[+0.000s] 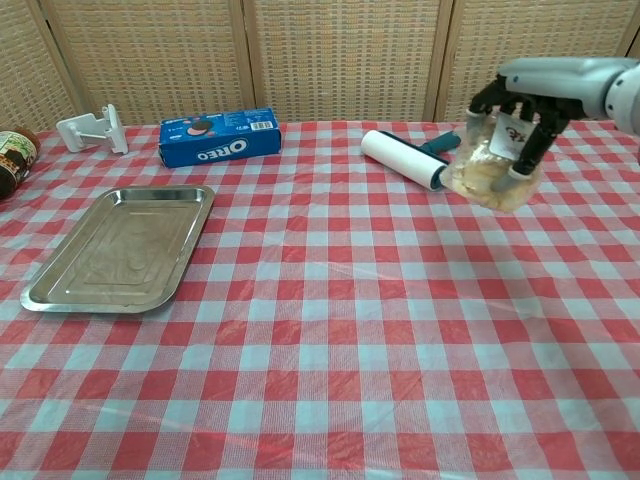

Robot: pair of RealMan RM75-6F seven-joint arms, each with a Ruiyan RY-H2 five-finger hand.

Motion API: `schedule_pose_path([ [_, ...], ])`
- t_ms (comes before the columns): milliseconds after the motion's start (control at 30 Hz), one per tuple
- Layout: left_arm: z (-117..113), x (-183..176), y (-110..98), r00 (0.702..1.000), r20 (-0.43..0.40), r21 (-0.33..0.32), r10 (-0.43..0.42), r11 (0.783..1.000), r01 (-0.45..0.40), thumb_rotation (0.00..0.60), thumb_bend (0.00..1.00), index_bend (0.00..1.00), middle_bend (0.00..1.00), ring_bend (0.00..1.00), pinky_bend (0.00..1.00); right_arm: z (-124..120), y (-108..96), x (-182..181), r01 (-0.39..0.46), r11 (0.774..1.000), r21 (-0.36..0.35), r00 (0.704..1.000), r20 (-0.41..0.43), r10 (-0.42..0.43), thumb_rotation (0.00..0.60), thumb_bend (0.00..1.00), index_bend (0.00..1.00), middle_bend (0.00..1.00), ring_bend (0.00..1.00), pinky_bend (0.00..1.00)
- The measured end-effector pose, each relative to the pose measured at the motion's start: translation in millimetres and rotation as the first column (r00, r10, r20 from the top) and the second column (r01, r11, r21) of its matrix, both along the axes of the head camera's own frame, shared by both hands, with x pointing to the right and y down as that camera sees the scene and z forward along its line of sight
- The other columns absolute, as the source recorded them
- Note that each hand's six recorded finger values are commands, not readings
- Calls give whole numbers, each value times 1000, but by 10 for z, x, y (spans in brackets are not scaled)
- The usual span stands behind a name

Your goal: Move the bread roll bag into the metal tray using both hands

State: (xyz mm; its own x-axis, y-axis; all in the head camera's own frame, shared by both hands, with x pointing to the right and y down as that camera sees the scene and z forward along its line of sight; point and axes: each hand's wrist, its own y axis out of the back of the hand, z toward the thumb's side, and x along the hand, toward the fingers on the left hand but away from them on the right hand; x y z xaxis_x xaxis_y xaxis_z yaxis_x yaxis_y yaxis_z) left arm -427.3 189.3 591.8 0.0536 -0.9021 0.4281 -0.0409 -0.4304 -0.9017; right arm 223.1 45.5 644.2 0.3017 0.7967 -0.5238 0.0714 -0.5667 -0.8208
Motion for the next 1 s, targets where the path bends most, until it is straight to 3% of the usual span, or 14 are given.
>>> schedule_pose_path([
  [233,50,10,3,1000,-15,-23,2,1000,-3,600,0,0,0,0,0,-121,-235,-595,45,999,21,998,32,-46,600,138,548,432,421,503],
  [600,96,-26,-16,999,-38,-51,-10,999,8,600,0,0,0,0,0,19,-462,-1389,90,996,6,995,33,-90,600,138,528,408,414,488],
  [667,100,-36,-20,999,-41,-54,-13,998,11,600,0,0,0,0,0,40,-488,-1486,97,995,6,995,29,-97,600,135,498,374,383,426],
  [833,111,-58,-25,999,-46,-61,-19,998,16,600,0,0,0,0,0,93,-500,-1693,112,994,-7,993,25,-111,600,125,343,148,134,86],
  [1000,114,-64,-26,999,-47,-64,-21,998,18,600,0,0,0,0,0,104,-467,-1744,124,992,-16,992,10,-124,600,115,227,10,3,11],
])
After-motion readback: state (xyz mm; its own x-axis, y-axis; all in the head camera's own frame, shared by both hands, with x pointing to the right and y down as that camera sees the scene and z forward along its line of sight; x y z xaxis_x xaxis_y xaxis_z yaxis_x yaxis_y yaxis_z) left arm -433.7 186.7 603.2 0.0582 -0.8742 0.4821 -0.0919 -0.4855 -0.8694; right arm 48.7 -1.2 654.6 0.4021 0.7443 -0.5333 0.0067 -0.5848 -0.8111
